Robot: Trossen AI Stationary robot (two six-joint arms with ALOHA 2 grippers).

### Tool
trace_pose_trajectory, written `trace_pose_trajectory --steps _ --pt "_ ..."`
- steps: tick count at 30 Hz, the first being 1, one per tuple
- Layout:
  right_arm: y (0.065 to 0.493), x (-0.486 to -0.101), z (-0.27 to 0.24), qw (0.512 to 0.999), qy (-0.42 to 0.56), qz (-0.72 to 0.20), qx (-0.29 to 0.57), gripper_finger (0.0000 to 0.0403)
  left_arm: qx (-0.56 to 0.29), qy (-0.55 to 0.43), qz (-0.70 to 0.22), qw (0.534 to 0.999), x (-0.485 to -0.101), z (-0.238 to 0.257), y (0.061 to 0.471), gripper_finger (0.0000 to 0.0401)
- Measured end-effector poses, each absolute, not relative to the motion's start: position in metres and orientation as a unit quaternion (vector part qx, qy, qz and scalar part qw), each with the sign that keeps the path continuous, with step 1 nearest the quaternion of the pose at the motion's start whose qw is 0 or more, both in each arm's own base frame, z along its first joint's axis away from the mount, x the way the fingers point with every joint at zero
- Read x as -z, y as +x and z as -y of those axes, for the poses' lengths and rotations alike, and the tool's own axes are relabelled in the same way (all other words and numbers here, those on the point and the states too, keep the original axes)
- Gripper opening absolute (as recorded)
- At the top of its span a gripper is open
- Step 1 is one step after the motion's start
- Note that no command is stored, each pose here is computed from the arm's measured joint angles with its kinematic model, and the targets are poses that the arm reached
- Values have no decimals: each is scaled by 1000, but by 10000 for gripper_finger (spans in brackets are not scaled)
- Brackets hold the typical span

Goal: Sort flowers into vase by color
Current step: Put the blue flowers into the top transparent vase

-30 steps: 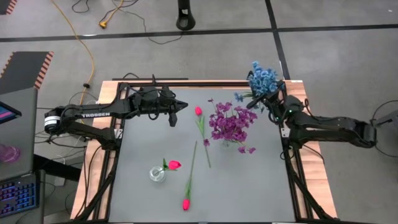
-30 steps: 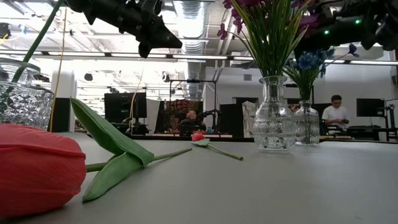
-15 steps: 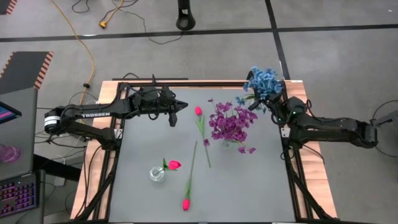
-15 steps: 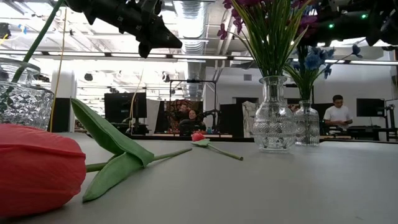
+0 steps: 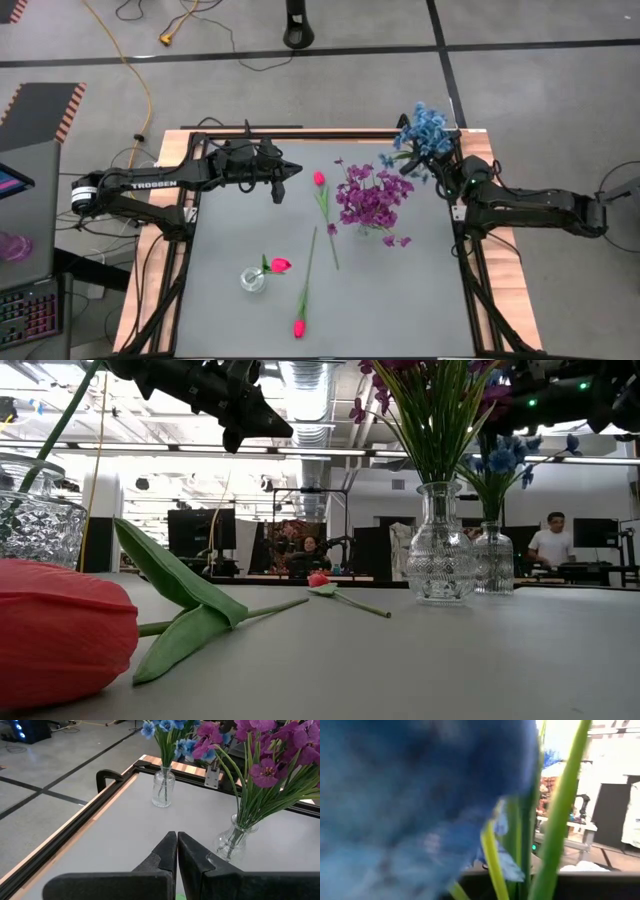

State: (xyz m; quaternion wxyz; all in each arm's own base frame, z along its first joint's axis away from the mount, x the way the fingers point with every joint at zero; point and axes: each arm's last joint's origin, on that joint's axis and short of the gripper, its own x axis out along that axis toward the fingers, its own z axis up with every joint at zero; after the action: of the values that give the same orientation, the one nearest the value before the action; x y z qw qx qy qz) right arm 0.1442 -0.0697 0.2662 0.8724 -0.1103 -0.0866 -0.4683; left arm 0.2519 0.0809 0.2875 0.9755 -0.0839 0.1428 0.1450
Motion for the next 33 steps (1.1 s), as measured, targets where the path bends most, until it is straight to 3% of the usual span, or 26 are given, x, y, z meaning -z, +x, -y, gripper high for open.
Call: trace_pose_trajectory --steps 22,33 --pt "146 -243 73 866 -72 -17 495 26 -145 -84 -143 976 -288 -81 252 0" --pt "146 -246 73 865 -68 1 496 38 -145 -84 -143 976 -288 -81 252 0"
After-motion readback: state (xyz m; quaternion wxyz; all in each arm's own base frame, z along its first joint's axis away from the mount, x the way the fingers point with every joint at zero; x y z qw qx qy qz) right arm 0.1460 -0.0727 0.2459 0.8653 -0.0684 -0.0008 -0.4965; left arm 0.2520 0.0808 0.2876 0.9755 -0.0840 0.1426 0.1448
